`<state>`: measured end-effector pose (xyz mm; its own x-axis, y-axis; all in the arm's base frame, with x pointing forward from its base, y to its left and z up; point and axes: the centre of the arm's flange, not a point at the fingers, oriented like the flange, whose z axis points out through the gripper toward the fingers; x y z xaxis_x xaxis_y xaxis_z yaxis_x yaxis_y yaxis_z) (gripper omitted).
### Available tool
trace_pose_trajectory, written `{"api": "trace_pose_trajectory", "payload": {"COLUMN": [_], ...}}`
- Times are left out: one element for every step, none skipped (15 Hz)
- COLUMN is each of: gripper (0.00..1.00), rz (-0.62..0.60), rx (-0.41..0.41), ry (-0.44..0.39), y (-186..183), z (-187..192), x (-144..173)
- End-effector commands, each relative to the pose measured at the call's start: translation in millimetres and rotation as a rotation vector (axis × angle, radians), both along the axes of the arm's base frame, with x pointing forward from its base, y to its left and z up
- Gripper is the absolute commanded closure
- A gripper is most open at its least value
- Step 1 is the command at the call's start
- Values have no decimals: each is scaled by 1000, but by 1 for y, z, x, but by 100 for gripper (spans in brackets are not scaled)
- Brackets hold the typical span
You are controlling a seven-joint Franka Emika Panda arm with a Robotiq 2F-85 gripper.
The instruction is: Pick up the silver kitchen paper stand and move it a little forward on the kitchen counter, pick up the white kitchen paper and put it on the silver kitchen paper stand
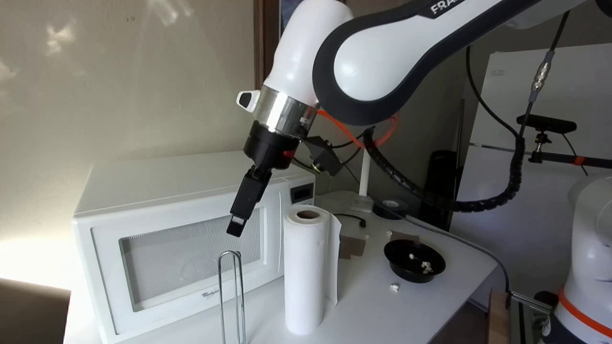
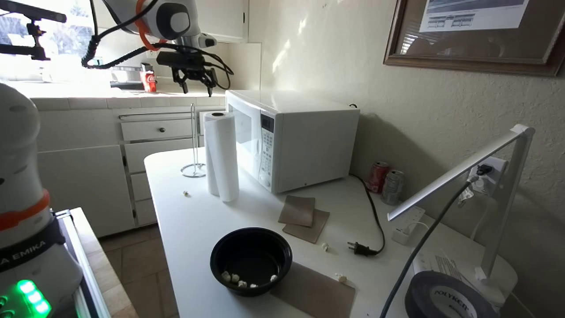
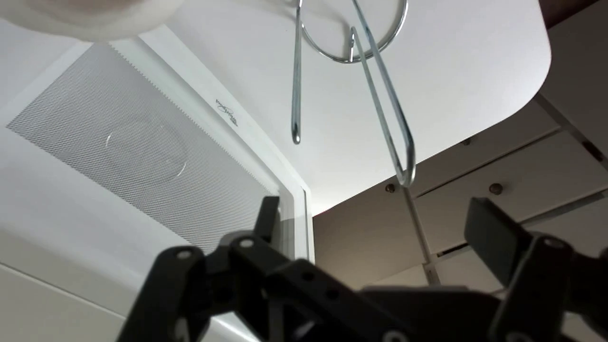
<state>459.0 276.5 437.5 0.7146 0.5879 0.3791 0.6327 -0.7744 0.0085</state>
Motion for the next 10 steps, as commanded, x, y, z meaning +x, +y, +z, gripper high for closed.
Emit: {"api": "trace_pose_trajectory", "payload": {"gripper": [0, 0, 0, 0, 0, 0, 0, 0, 0, 0], "rz": [-30, -38, -52, -63, -80, -99, -106, -116, -125, -130], "rx": [-55, -56, -62, -62, -58, -59, -54, -55, -56, -54], "ry": [32, 44, 57, 73, 94, 114, 126, 146, 160, 174], "y": [-24, -32, -42, -51, -64, -75, -87, -99, -110, -120], "z": [42, 51, 60, 66, 71, 75, 76, 77, 76, 72], "x": [-17, -20, -23, -25, -27, -29, -31, -31, -31, -31]}}
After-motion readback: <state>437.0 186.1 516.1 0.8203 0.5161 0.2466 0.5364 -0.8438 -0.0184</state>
